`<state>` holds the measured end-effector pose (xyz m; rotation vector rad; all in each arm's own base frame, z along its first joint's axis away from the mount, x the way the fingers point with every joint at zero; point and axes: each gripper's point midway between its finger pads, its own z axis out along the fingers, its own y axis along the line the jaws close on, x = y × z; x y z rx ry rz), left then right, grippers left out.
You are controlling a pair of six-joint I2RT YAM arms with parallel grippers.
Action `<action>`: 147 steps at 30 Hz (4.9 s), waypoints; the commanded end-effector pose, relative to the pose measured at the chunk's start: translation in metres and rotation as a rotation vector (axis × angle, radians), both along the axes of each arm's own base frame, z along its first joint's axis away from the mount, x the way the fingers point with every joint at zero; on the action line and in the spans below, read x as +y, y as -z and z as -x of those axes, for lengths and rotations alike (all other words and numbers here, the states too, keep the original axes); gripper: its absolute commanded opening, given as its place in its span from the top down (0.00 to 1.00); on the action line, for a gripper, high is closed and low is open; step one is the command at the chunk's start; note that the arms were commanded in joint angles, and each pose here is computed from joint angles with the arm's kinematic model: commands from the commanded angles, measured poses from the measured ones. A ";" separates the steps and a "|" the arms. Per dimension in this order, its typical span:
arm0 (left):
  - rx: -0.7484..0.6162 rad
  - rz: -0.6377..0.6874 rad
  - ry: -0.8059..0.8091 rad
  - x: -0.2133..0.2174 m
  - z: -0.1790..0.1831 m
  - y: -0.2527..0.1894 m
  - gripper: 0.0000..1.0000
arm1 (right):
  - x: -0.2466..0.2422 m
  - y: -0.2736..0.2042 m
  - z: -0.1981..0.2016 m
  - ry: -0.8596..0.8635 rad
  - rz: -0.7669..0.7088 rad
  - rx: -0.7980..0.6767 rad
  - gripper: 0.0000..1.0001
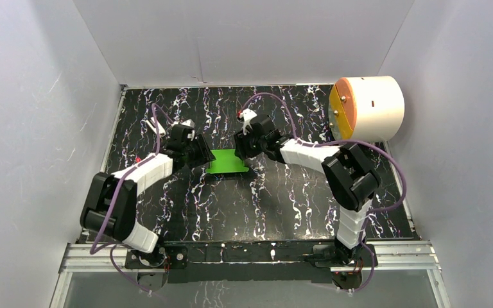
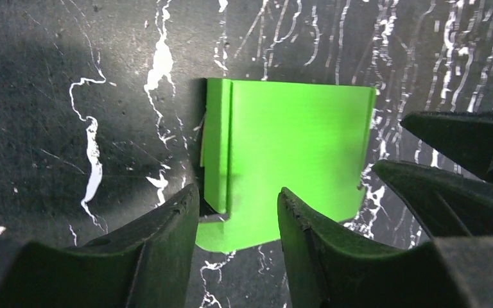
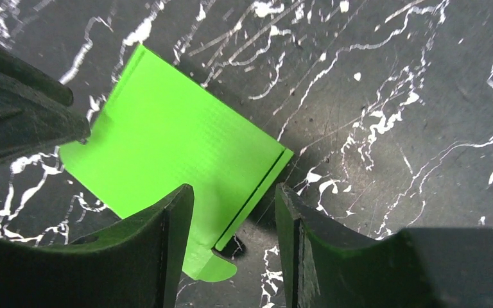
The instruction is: Fold the paper box
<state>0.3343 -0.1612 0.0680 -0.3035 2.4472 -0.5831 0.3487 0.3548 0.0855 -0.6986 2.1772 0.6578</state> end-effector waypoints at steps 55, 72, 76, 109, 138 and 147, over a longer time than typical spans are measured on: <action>0.251 0.116 0.258 -0.030 0.058 0.033 0.69 | 0.040 0.029 0.074 -0.643 0.197 -0.331 0.19; 0.280 0.130 0.273 -0.033 0.062 0.037 0.70 | 0.012 0.089 0.069 -0.601 0.434 -0.307 0.22; 0.290 0.129 0.278 -0.033 0.063 0.039 0.71 | 0.005 0.098 0.067 -0.580 0.481 -0.305 0.26; 0.240 0.128 0.282 -0.033 0.058 0.021 0.66 | 0.017 0.055 0.067 -0.465 0.458 -0.438 0.64; 0.090 -0.139 0.359 -0.023 -0.052 -0.003 0.41 | -0.020 -0.016 0.054 -0.281 0.139 -0.318 0.02; 0.095 -0.170 0.479 -0.032 -0.074 0.015 0.40 | -0.021 -0.013 0.046 -0.402 0.188 -0.464 0.02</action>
